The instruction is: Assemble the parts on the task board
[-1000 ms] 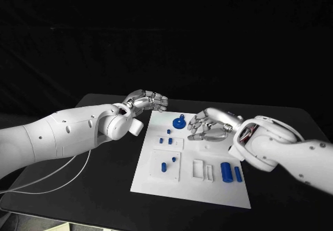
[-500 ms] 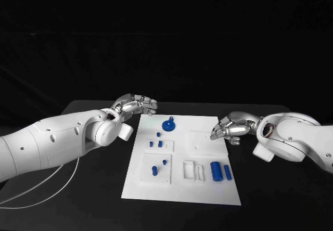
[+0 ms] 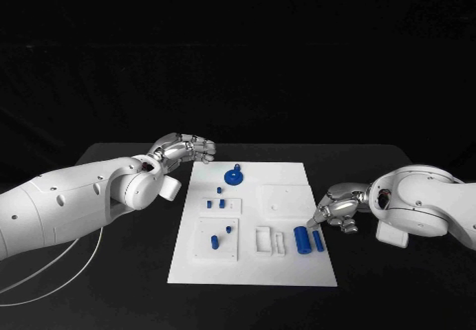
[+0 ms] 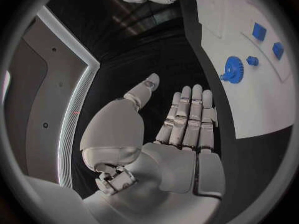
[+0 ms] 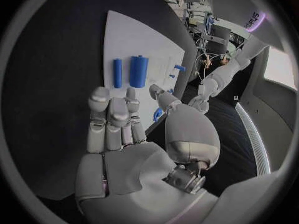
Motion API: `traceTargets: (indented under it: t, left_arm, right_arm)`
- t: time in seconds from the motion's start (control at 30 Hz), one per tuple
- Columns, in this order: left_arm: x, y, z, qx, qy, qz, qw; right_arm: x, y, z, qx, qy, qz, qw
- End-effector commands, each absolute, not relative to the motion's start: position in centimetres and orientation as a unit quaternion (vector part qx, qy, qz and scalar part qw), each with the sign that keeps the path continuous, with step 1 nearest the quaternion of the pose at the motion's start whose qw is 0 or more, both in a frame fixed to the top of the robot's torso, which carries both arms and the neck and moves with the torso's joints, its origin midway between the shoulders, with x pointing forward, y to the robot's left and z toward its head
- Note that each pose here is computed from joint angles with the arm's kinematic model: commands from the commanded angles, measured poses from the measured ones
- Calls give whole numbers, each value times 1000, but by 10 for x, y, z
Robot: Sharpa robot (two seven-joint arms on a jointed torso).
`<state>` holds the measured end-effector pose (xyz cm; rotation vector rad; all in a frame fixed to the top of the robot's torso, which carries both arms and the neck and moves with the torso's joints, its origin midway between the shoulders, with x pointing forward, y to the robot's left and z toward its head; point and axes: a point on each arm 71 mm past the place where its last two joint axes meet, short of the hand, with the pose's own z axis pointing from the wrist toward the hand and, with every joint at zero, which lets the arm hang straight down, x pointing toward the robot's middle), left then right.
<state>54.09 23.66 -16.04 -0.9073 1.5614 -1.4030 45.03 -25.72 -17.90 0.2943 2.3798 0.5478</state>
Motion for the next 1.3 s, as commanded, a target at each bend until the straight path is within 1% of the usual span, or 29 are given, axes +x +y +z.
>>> traceTargets:
  t: [0.03, 0.13, 0.37, 0.53, 0.77, 0.93, 1.0, 1.3]
  left_arm:
    - [540, 234, -159, -353, 618, -573, 405]
    - [539, 235, -159, -352, 618, -574, 405]
    - [539, 236, -159, -352, 619, -574, 405]
    - [539, 236, -159, -352, 619, -575, 403]
    - [539, 238, -159, -353, 619, -574, 404]
    - [538, 238, -159, -353, 620, -574, 403]
    - [538, 238, -159, -353, 619, -574, 403]
    - [538, 238, -158, -351, 620, -577, 400]
  right_arm:
    - [443, -256, -186, 76, 934, 171, 305]
    - [440, -253, -189, 65, 937, 164, 303]
    - [437, -245, -190, 67, 932, 172, 310]
    - [437, -241, -192, 56, 933, 170, 313]
    - [438, -230, -200, 53, 930, 175, 318]
    - [438, -222, -208, 40, 931, 165, 324]
    - [440, -219, -210, 33, 928, 160, 335]
    - [441, -204, -216, 45, 919, 176, 349]
